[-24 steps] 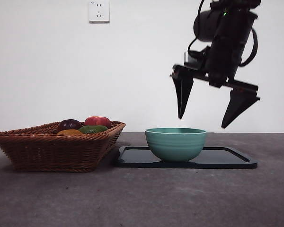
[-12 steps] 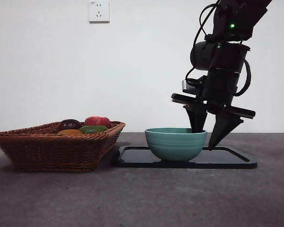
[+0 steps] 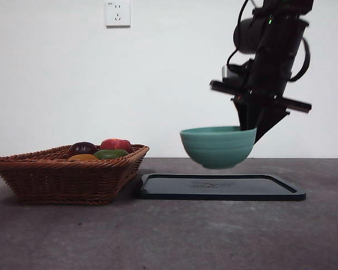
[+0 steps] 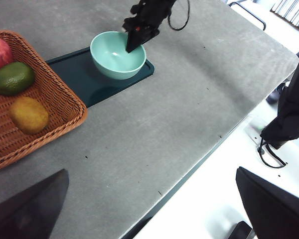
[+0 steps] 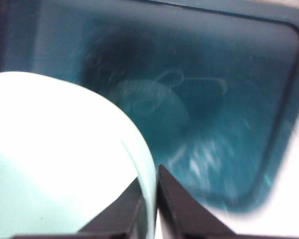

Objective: Pick up the wifruite, put it on the bowl, pick up the plate, put it on desk

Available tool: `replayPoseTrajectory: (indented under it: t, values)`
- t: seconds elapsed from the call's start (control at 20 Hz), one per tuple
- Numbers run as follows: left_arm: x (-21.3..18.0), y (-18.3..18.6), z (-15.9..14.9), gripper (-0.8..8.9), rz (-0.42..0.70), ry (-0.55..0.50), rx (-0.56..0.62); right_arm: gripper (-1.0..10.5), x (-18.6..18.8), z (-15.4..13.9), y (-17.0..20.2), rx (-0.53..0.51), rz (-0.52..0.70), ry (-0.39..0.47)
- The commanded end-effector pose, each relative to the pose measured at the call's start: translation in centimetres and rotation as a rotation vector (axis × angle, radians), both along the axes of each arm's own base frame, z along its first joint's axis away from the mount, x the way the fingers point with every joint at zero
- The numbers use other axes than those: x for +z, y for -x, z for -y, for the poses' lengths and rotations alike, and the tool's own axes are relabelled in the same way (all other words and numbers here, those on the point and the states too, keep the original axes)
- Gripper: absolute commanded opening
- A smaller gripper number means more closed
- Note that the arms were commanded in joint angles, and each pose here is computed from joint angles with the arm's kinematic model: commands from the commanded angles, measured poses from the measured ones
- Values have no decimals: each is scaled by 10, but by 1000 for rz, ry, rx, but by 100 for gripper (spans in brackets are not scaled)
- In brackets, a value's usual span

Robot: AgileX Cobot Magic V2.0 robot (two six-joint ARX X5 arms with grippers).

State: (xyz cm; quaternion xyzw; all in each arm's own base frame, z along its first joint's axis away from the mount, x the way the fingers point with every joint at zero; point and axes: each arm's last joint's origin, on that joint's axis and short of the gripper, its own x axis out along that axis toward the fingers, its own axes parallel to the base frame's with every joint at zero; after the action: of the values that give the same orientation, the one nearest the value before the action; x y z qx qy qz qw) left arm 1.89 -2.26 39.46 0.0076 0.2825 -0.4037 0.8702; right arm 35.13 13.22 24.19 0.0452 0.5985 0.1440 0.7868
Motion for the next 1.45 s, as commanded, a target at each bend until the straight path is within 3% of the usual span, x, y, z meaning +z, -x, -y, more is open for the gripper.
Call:
replayPoseTrajectory:
  t: [0.05,0.35,0.75,1.1,1.45]
  values:
    - [3,0,0,566,20,7,-13,11,17,-2,11,60,16,11]
    - [3,0,0,566,20,7,-13,11,45,-8,63,151,54,3]
    - [3,0,0,566,20,7,-13,11,2,-23,123,279,15,5]
    - [3,0,0,566,20,7,-13,11,-45,-29,140,260,-27,-40]
    - [3,0,0,566,20,7,-13,12,-64,-24,147,233,-58,-49]
